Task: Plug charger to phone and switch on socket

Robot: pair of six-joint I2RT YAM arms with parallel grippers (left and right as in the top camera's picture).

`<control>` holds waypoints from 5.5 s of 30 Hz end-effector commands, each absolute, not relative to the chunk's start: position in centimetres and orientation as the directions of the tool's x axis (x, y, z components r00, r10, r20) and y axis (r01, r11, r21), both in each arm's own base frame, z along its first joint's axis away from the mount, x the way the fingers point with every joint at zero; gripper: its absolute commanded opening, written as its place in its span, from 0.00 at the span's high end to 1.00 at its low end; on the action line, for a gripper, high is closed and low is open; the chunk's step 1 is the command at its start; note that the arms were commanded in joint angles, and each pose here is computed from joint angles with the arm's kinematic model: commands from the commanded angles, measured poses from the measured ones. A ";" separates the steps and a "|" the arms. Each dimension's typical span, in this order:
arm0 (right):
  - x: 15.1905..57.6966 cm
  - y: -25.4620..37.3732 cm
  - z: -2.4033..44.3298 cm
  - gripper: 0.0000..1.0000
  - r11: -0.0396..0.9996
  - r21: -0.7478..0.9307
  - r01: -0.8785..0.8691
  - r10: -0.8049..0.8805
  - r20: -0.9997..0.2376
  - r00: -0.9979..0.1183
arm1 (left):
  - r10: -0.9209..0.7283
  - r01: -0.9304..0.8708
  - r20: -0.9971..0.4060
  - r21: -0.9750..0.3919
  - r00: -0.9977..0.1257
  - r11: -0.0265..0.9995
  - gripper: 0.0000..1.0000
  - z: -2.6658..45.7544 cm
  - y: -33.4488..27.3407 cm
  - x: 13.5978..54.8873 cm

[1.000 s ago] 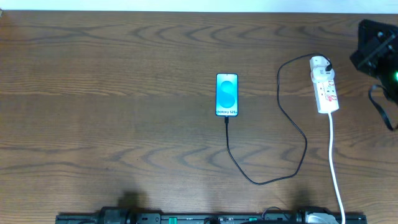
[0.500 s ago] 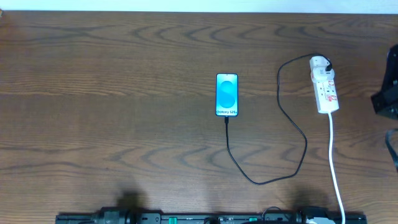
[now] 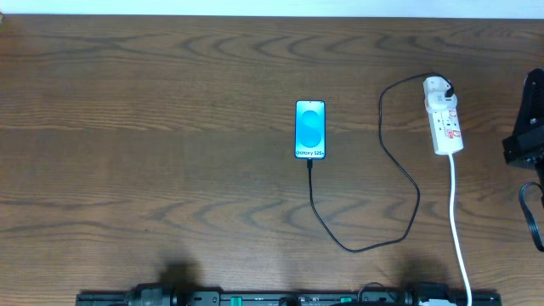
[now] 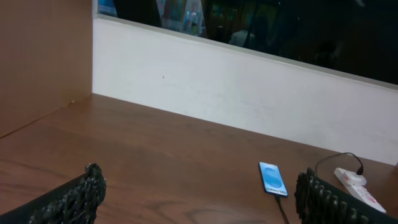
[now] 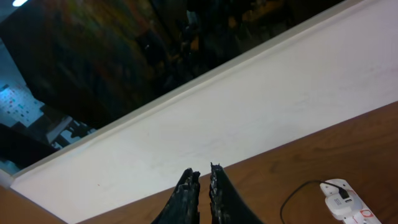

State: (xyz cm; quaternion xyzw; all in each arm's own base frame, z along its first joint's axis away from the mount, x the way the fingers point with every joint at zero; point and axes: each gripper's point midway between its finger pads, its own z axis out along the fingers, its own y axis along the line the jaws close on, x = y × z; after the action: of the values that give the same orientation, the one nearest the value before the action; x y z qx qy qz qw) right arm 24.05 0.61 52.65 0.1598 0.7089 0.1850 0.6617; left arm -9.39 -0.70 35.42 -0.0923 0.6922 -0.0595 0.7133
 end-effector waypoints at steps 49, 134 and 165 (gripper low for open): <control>20.6 0.8 54.4 0.88 0.884 0.464 -0.059 0.465 -0.885 0.004 | -0.202 0.008 -0.979 -0.202 0.041 0.979 0.02 21.0 0.4 23.9; 20.4 0.8 54.4 0.81 0.854 0.516 -0.062 0.517 -0.856 0.004 | -0.126 0.021 -0.980 -0.131 -0.155 0.991 0.02 13.7 -0.7 24.4; 20.2 2.4 54.5 0.01 0.847 0.512 -0.145 0.511 -0.858 -0.044 | 0.011 0.041 -0.988 0.005 -0.154 0.999 0.01 13.7 -0.7 24.4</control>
State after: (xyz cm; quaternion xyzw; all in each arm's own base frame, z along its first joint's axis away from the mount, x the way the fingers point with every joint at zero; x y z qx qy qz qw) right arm 20.33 2.16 55.53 0.1340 0.6659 0.2396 0.6937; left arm 24.53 -0.50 15.26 0.0079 0.7422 -0.0137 0.6700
